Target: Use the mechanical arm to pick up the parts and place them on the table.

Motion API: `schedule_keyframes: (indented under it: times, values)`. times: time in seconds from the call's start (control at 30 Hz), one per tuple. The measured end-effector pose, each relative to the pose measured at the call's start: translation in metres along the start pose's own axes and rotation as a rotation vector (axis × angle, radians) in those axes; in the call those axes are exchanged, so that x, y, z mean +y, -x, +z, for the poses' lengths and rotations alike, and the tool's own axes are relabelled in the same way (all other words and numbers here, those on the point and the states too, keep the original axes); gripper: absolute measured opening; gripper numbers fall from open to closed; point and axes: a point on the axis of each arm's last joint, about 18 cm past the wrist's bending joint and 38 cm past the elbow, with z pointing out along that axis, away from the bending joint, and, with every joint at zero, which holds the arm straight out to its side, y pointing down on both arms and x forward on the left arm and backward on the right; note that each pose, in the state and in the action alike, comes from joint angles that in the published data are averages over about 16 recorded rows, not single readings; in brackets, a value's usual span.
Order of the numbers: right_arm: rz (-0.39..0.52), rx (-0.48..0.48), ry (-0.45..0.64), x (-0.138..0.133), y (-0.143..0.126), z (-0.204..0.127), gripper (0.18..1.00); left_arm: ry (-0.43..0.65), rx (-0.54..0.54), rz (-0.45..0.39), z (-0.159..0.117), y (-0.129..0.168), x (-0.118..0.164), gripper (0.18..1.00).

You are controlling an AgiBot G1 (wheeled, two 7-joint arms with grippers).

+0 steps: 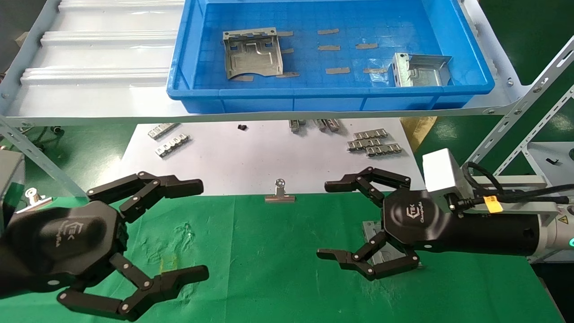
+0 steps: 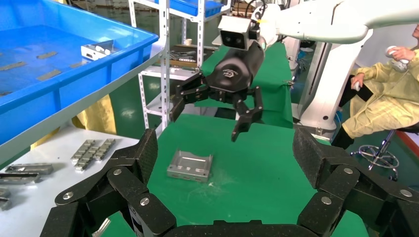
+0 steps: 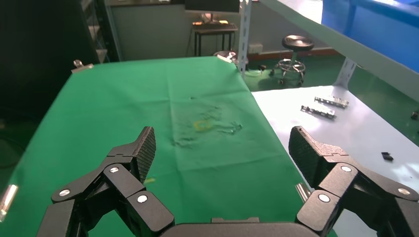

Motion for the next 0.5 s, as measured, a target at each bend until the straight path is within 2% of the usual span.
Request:
schedule_keyframes:
  times: [0.5]
  values:
    - [0.048,-0.001,-0.100,-0.024,0.032,-0.011,1.000,0.000,0.000,0.000,0.000,0.000,0.000,1.001]
